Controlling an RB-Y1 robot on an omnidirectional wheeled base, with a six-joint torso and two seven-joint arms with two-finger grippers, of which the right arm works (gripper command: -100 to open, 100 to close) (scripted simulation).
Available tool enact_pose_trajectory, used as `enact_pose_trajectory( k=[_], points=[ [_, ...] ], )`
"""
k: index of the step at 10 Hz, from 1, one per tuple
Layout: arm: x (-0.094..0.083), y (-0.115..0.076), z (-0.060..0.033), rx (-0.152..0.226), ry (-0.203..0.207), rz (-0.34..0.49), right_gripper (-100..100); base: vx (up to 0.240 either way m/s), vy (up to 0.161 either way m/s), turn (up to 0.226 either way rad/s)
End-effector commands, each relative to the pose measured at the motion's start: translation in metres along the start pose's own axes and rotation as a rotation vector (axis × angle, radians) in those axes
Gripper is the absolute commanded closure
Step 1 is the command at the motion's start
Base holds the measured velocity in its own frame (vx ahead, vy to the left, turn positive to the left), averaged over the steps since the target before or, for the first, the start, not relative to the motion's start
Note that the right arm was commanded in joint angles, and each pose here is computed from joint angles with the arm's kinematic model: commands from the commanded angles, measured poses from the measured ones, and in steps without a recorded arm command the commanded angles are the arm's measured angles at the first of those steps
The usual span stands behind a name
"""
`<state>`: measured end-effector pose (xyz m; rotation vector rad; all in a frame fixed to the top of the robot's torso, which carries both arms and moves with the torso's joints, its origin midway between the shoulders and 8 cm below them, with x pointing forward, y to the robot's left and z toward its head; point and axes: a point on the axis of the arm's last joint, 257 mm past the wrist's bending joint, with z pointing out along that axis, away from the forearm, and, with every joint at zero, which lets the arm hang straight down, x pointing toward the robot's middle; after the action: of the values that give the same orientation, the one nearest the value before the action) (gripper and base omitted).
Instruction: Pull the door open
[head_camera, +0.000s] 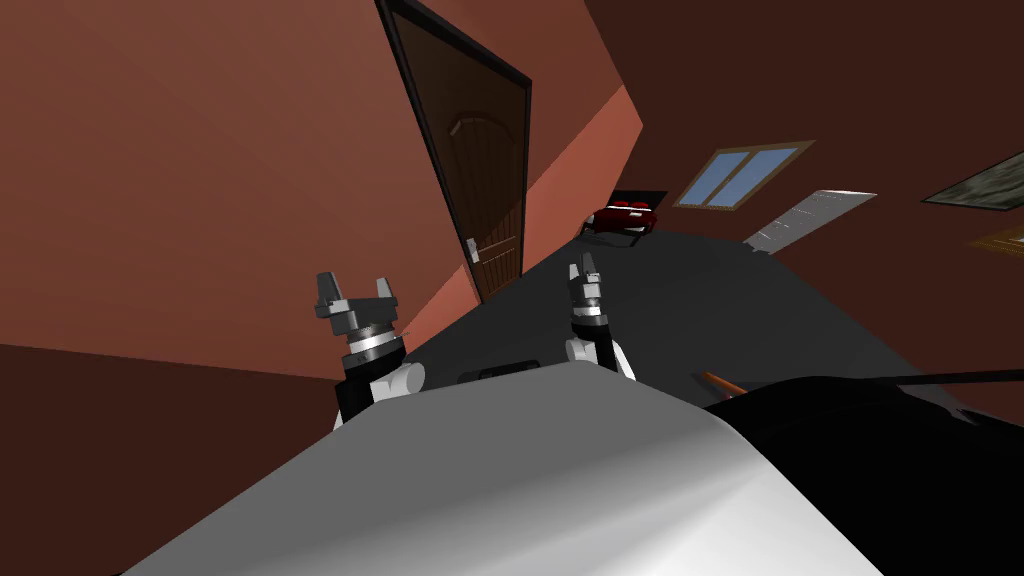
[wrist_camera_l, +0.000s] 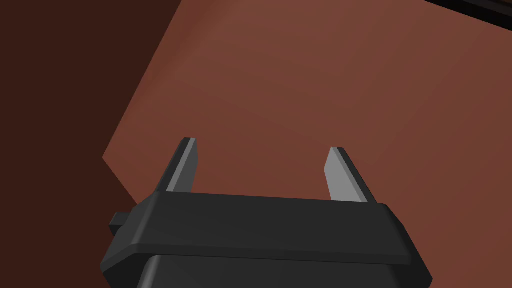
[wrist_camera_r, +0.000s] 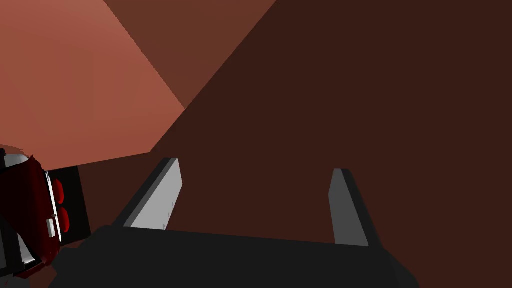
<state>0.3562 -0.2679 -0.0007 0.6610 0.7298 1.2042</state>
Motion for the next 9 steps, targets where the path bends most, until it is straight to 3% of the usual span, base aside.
enact_pose_trajectory(
  k=[1, 9],
  points=[
    [0.0, -0.001, 0.0, 0.001, 0.001, 0.003, -100, 0.12, -0.065, -0.008],
    [0.0, -0.0059, 0.0003, 0.005, 0.008, 0.016, -100, 0.218, -0.094, 0.002]
  ],
)
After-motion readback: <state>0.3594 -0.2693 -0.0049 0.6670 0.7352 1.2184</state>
